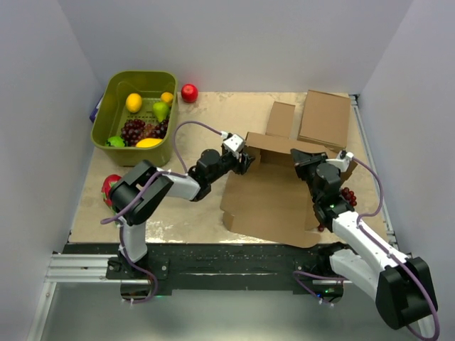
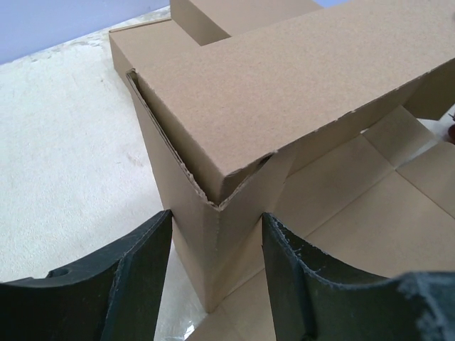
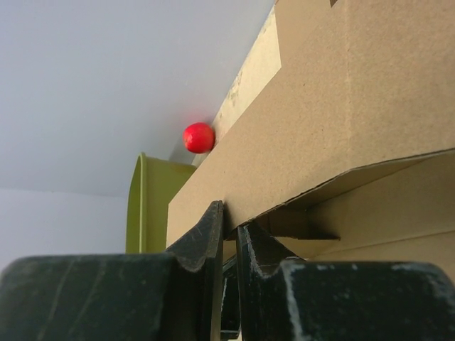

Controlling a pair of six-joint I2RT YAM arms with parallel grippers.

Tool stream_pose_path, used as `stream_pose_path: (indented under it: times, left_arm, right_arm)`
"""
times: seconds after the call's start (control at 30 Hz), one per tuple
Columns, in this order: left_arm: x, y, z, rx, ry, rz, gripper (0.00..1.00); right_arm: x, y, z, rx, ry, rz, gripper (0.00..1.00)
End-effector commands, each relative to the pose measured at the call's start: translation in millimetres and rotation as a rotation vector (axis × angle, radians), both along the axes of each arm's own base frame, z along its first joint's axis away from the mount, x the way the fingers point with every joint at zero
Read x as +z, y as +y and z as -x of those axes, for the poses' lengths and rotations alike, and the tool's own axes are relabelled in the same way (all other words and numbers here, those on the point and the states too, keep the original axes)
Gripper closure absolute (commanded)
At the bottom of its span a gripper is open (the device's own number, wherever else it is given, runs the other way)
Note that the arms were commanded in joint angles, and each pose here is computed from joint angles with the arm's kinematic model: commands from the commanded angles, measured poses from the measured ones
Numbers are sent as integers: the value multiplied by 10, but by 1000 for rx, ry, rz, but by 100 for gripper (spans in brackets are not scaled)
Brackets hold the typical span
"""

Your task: Fold the paper box

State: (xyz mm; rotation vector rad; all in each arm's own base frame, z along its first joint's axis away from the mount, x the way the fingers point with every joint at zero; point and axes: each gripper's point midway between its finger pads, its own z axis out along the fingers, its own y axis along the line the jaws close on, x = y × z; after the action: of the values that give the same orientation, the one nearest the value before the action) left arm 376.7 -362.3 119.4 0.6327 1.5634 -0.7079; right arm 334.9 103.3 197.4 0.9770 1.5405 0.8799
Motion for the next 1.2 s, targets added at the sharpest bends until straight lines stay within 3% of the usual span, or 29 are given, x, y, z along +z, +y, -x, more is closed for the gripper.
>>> stream_pose_path:
  times: [0.0,0.4,0.6,0.8,1.17]
  left_arm:
    - [110,-127,-109,84,-22,9,43]
    - [87,-241,-141,256,57,34,44]
    - [94,-6,-309,369,46,22,67]
    - [160,112,-316,452,-4,-29,81]
    - [-1,654,-316,698,-44,-214,97]
  right_arm:
    - [-160,129,12,74,58,50,90]
    - [-187,149,31,84,59,45,91]
    - [-111,111,59,75,40,52,91]
    - [-60,104,82,75,30,53,91]
    - [-8,52,118,56,27,68,91]
